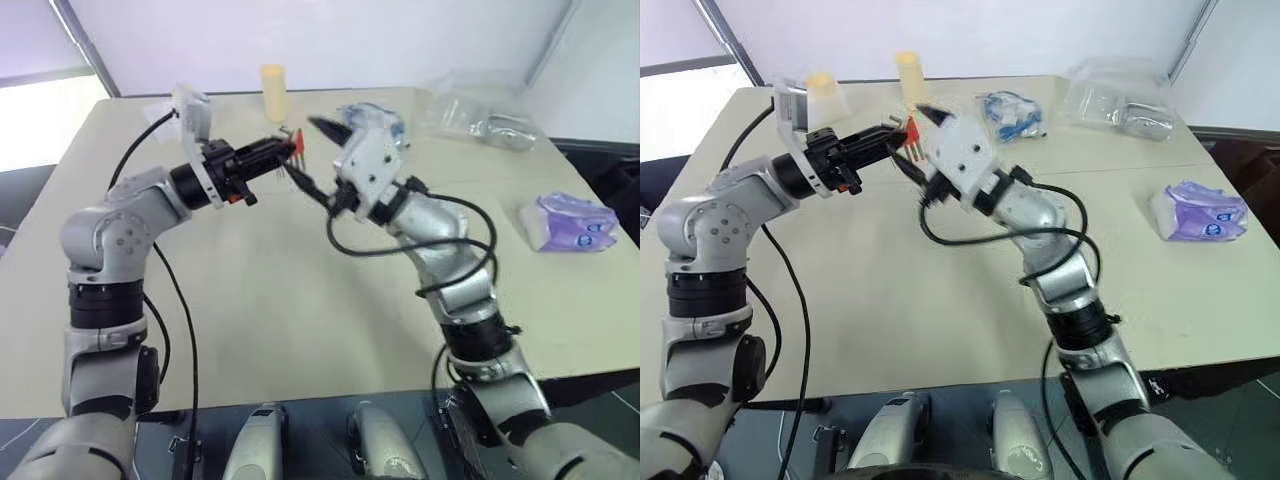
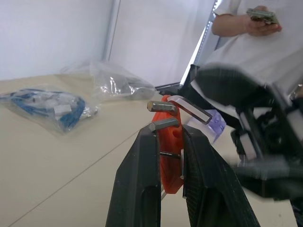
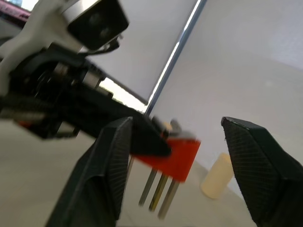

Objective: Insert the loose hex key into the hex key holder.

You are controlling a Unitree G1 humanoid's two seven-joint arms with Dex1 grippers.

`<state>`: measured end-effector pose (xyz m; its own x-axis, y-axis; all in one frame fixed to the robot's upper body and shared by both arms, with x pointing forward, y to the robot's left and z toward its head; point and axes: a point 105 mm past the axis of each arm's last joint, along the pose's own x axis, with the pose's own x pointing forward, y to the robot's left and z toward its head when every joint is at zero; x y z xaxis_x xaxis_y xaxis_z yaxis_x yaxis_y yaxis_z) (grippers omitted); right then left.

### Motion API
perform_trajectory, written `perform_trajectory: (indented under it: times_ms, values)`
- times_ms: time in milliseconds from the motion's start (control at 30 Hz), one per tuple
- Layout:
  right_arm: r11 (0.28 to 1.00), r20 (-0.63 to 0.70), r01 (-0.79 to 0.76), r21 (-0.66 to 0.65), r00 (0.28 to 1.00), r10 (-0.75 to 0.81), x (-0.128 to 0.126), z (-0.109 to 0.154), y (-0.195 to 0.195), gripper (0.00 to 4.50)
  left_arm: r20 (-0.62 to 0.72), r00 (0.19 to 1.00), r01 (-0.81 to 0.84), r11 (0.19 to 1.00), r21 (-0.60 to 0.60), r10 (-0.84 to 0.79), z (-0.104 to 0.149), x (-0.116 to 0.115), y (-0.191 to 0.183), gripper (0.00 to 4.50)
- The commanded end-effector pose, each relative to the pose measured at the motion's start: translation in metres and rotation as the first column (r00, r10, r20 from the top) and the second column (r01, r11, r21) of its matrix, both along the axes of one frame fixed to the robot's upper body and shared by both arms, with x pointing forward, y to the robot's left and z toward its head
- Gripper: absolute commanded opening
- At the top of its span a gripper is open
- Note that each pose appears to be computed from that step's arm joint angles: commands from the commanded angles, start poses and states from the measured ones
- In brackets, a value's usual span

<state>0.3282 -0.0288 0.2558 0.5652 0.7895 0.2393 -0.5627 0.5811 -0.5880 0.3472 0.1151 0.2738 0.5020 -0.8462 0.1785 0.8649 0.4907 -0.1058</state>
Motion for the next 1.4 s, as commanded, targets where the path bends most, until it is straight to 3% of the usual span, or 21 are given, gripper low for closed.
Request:
perform_trajectory:
  times_ms: [33,233,433,733,900,1167,1400]
  values:
    - [0.999,-0.033,0.009,-0.032,0.999,-0.010,-0.009,-0.002,-0.026,2.95,0.054,0.998,0.018,1.000,0.009,-0.019,0.010,-0.008,-0.001,0.13]
    - [0.987,-0.089,0.102,-0.121,0.990,-0.113,-0.009,-0.015,-0.067,2.95,-0.035,0.994,0.101,0.994,0.036,-0.100,-0.008,-0.018,-0.009,0.13]
    - [0.976,-0.078,0.156,-0.155,0.982,-0.170,-0.007,-0.014,-0.080,2.95,-0.176,0.960,0.228,0.973,0.036,-0.219,-0.035,-0.034,-0.028,0.13]
    - [0.947,0.005,0.270,-0.176,0.962,-0.273,-0.006,0.013,-0.110,2.95,-0.412,0.823,0.364,0.920,-0.145,-0.391,-0.070,-0.037,-0.079,0.13]
    - [0.933,0.037,0.314,-0.177,0.949,-0.313,-0.008,0.023,-0.119,2.95,-0.529,0.764,0.346,0.927,-0.148,-0.370,-0.103,-0.027,-0.092,0.13]
    - [0.927,0.044,0.329,-0.182,0.944,-0.326,-0.013,0.023,-0.118,2.95,-0.587,0.758,0.313,0.948,-0.057,-0.286,-0.141,-0.012,-0.099,0.13]
    - [0.928,0.051,0.320,-0.192,0.947,-0.316,-0.012,0.021,-0.113,2.95,-0.599,0.765,0.281,0.959,-0.019,-0.236,-0.154,-0.006,-0.094,0.13]
